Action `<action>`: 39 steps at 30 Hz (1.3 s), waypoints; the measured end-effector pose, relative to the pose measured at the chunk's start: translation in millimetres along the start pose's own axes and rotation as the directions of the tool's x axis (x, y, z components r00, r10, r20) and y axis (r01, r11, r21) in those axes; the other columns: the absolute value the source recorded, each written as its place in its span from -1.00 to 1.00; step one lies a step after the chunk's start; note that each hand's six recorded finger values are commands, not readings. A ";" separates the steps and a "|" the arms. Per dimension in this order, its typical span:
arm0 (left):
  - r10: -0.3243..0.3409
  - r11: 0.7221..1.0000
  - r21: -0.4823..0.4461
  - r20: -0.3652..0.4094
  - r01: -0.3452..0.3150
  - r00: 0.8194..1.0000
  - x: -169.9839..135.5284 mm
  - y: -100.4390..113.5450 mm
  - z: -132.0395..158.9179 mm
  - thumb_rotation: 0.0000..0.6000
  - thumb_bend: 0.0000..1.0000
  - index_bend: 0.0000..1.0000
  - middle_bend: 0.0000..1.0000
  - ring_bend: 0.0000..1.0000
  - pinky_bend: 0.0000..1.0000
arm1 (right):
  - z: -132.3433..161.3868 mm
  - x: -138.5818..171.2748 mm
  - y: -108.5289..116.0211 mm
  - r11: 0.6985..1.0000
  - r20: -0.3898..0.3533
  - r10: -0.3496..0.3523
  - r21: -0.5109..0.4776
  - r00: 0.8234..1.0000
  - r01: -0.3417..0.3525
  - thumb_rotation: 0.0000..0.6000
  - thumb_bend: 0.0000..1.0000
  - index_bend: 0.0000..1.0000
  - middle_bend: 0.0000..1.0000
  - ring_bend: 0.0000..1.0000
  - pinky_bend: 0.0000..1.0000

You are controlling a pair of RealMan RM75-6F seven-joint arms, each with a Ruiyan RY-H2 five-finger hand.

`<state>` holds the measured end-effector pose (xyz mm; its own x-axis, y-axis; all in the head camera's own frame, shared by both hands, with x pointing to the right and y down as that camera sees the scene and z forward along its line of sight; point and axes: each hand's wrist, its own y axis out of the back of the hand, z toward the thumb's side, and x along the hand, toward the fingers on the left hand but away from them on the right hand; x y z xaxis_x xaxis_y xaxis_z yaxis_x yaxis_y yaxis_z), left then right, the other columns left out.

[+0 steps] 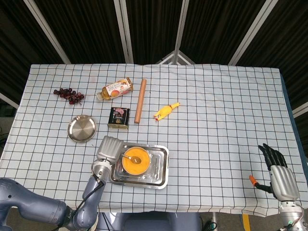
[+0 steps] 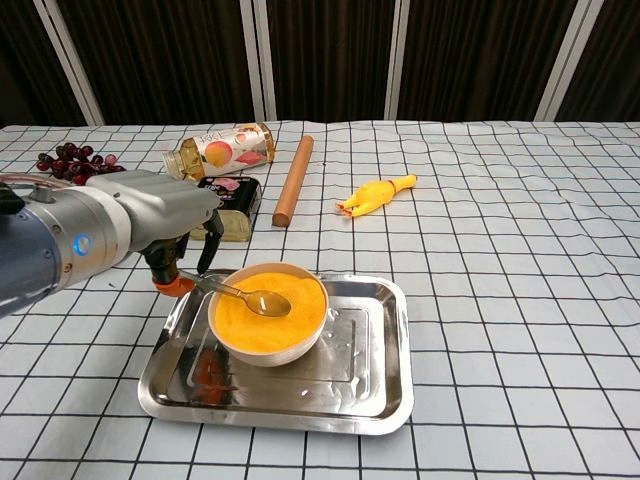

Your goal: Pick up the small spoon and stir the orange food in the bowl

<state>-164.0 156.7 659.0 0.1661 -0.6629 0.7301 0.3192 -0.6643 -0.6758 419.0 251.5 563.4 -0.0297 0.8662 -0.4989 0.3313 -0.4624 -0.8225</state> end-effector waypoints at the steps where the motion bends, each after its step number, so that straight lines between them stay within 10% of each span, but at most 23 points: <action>1: 0.000 1.000 0.000 0.001 0.000 1.000 0.0 -0.2 0.4 1.00 -0.02 -0.01 1.00 1.00 1.00 | 0.1 0.0 0.0 1.000 0.000 0.000 0.000 1.000 0.000 1.00 -0.37 -1.00 -1.00 -1.00 -1.00; 39: 0.095 0.988 0.118 0.021 -0.097 0.995 -1.9 8.4 -5.4 1.00 0.50 0.39 1.00 1.00 1.00 | -0.1 0.6 0.3 1.000 0.002 0.003 -0.006 1.000 -0.003 1.00 -0.37 -1.00 -1.00 -1.00 -1.00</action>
<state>-166.6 150.5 651.3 0.2155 -0.7157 0.6643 0.4091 -0.5515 -0.7270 419.2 251.9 562.9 -0.0309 0.8643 -0.5020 0.3375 -0.4638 -0.8192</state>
